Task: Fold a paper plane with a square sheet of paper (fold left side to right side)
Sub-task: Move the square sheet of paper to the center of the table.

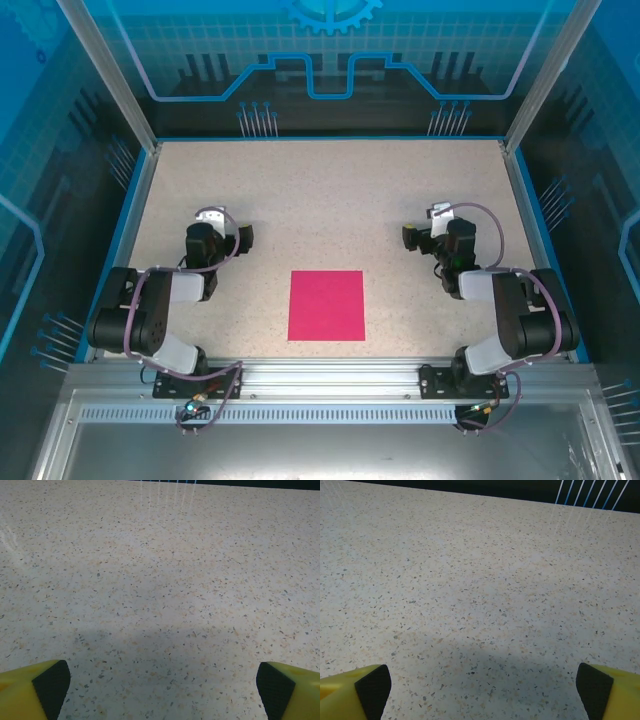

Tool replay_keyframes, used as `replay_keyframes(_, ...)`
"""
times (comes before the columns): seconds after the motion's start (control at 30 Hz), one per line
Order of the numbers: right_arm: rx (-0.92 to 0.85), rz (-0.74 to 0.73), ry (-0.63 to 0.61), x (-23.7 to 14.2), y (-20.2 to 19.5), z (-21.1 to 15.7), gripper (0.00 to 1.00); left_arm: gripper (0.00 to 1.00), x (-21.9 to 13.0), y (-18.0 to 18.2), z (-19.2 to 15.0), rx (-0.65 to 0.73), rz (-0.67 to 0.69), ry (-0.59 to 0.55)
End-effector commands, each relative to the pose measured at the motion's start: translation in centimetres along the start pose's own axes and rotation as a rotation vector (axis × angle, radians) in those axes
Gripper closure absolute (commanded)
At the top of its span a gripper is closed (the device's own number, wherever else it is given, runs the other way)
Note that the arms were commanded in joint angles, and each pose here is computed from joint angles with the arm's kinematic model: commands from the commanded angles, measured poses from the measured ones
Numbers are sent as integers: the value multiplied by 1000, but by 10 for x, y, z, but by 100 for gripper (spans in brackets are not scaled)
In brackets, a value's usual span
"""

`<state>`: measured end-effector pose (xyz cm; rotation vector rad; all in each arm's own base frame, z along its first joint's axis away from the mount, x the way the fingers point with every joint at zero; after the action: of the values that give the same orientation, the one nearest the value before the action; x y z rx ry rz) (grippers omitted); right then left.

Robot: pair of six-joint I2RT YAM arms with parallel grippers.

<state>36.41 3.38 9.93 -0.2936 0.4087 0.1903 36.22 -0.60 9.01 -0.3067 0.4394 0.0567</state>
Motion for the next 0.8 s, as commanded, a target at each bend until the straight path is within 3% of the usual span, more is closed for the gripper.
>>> replay_keyframes(0.0,-6,-6,-17,2,-7,6,1,1,1,-5,14,-3,-26,-30)
replay_keyframes(0.77,13,2,-23,1,-9,6,1,1,0,0,18,-17,2,-47)
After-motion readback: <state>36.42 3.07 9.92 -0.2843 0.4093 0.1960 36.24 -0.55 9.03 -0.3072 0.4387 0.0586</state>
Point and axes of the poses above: each hand's point on the last joint's axis, 136 mm out from that joint toward the fingers, its own x axis out along the fingers, its own y axis along the line the jaws close on, z = x × y, the point moved 3 cm from there along -x, back along the fingers, and after that the axes turned 13 degrees about -x, right-handed, at the moved point
